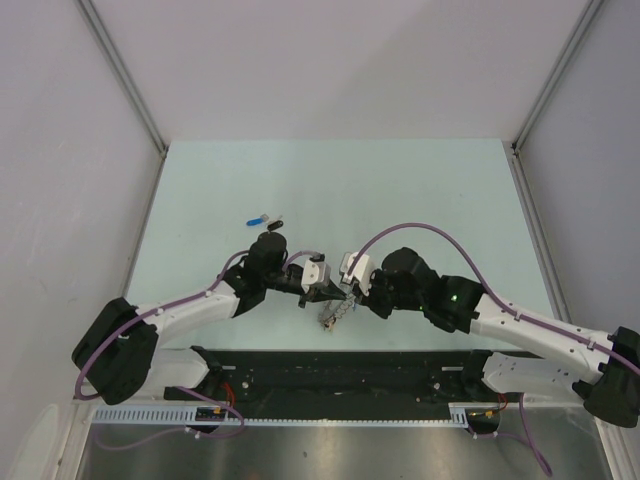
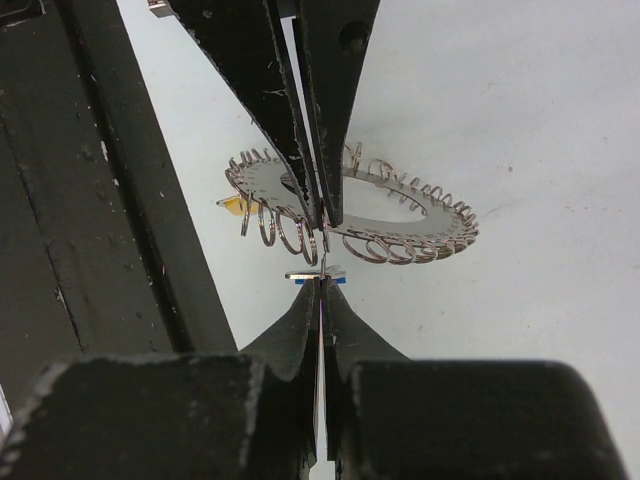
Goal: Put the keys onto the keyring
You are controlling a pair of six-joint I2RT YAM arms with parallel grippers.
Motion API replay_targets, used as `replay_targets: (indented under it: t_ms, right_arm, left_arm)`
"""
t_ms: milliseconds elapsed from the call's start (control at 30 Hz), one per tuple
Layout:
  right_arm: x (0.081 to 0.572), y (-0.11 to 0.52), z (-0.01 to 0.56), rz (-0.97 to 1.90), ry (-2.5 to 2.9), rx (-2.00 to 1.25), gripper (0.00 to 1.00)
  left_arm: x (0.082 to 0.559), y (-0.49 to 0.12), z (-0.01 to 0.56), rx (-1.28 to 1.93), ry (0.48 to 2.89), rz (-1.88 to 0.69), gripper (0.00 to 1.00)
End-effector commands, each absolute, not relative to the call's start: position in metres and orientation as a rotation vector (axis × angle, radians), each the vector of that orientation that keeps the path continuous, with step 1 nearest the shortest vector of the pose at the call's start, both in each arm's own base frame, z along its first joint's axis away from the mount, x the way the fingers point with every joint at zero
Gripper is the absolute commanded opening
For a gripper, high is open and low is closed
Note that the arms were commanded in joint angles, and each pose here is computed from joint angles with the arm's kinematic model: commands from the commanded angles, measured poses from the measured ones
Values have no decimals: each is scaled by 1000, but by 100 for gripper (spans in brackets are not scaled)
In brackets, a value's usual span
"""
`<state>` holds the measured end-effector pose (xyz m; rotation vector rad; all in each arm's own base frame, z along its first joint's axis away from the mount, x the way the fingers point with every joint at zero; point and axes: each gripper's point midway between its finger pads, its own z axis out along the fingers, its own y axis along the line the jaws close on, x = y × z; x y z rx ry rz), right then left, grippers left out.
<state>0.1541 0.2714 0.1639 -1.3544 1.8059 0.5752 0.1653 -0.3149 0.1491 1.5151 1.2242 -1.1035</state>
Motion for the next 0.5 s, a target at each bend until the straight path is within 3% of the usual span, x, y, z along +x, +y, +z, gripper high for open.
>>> replay_targets:
  t_ms: [0, 467]
  right_arm:
    - [155, 280, 172, 602, 1772, -1344, 0]
    - [156, 280, 172, 599, 1771, -1342, 0]
  left_arm:
    - [167, -320, 167, 1532, 1118, -1102, 0]
    - [167, -320, 165, 1537, 1124, -1110, 0]
